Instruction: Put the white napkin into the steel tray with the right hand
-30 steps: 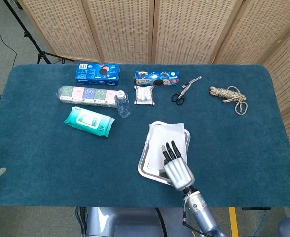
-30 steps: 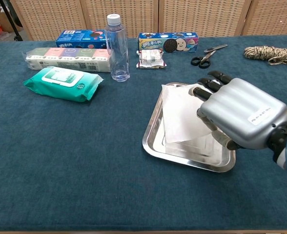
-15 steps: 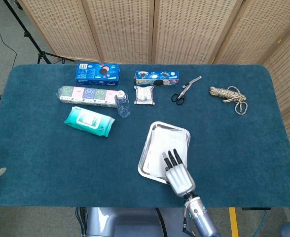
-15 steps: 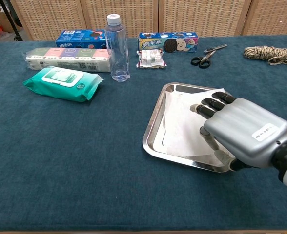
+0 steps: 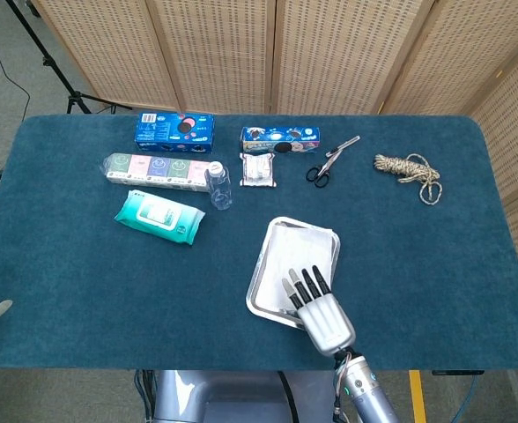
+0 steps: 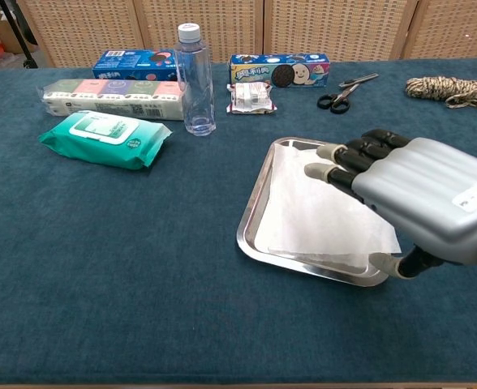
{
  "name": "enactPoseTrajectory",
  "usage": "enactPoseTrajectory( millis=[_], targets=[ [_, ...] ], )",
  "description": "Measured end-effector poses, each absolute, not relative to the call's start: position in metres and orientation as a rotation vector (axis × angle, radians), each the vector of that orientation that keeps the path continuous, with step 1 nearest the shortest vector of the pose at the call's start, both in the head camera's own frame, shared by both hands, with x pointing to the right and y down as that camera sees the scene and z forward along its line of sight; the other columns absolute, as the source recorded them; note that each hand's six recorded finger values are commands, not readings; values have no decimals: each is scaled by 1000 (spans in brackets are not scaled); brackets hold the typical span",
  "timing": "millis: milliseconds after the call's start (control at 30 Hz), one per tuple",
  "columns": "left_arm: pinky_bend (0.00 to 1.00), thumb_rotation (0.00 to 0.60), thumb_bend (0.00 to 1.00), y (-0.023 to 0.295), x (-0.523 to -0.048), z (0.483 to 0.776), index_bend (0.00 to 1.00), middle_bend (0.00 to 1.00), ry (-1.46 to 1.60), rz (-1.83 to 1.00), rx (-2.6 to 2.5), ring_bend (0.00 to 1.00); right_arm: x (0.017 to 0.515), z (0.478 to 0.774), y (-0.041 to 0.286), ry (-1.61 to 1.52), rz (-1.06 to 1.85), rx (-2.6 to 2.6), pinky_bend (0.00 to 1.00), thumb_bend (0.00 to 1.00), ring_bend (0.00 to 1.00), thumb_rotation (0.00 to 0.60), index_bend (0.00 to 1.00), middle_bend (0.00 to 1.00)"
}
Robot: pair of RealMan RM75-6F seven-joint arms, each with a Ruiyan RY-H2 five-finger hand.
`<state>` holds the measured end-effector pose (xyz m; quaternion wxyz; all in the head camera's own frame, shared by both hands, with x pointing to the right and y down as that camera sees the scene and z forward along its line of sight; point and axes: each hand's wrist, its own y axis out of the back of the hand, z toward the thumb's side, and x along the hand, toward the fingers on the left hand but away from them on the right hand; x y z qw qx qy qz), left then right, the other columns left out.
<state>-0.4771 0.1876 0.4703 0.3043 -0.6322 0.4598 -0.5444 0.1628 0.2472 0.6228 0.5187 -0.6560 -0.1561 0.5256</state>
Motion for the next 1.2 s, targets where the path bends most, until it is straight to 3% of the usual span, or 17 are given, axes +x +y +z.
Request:
enactPoseTrajectory(
  millis=[67,133,200,267,367,867,1200],
  targets=[
    [0,600,0,188,-477,470,0,0,1217,-1441,-1676,0,164,617,246,-387,1241,-1590,0,449,0,600,54,27],
    [0,600,0,188,-477,470,0,0,1216,-1440,-1677,0,165,611,243,-406,1212,-1615,0,620,2,600,119,84],
    [0,600,0,188,-476,470,0,0,1212,-1437,-1680,0,166,606,240,-435,1178,-1649,16,885,55,600,224,182],
    [0,600,0,189,-475,470,0,0,1210,-1434,-1683,0,168,602,237,-464,1150,-1690,103,991,133,600,291,251],
    [0,600,0,189,-474,470,0,0,1205,-1431,-1687,0,174,598,232,-519,1111,-1788,218,1000,207,600,344,309],
    [0,600,0,189,-474,471,0,0,1201,-1436,-1688,0,212,602,200,-428,1106,-1830,222,1000,239,600,389,355],
    [0,600,0,189,-473,472,0,0,1196,-1439,-1687,0,210,628,206,-277,1133,-1700,222,1000,239,600,396,362]
  ],
)
